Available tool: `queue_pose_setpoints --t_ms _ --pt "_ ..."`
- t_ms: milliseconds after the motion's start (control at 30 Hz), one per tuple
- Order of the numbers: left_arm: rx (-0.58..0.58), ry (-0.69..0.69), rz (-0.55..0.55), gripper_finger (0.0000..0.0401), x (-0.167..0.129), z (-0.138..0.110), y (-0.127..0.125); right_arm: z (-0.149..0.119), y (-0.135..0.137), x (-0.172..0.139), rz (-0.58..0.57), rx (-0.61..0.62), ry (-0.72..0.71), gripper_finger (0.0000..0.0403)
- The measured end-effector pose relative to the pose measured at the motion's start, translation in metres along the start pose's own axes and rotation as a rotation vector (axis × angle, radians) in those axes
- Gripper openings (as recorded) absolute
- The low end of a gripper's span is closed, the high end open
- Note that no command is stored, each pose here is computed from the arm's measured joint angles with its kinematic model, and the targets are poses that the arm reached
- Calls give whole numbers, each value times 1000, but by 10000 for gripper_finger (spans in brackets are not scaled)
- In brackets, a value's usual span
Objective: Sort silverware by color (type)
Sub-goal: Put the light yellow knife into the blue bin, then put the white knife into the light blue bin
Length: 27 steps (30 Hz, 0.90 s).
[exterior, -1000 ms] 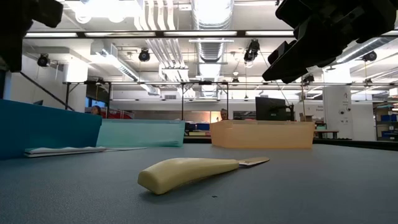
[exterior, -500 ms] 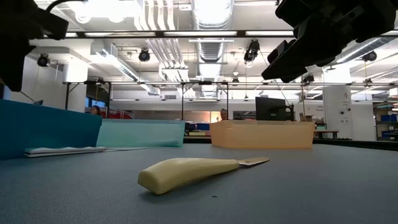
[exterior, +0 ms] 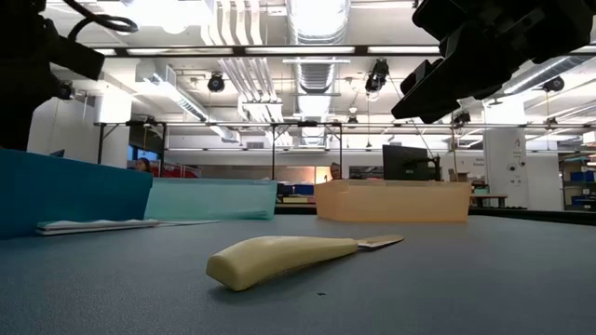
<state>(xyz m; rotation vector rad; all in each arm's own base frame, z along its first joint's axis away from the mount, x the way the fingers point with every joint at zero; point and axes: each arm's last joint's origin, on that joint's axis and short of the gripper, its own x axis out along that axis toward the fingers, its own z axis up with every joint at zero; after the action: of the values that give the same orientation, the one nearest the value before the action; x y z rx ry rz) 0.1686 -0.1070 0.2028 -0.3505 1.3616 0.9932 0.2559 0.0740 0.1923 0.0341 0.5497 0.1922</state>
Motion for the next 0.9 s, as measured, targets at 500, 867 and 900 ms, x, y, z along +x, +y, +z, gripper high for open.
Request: queue_pose_setpoints --t_ms 500,867,900 --pt "21 19 80 48 12 -3 -13 1 0 0 1 0 -6 114" --pt "22 41 86 100 13 -4 -14 1 0 0 1 0 -6 114" --pt "22 41 85 101 13 -4 -14 1 0 0 1 0 -6 114"
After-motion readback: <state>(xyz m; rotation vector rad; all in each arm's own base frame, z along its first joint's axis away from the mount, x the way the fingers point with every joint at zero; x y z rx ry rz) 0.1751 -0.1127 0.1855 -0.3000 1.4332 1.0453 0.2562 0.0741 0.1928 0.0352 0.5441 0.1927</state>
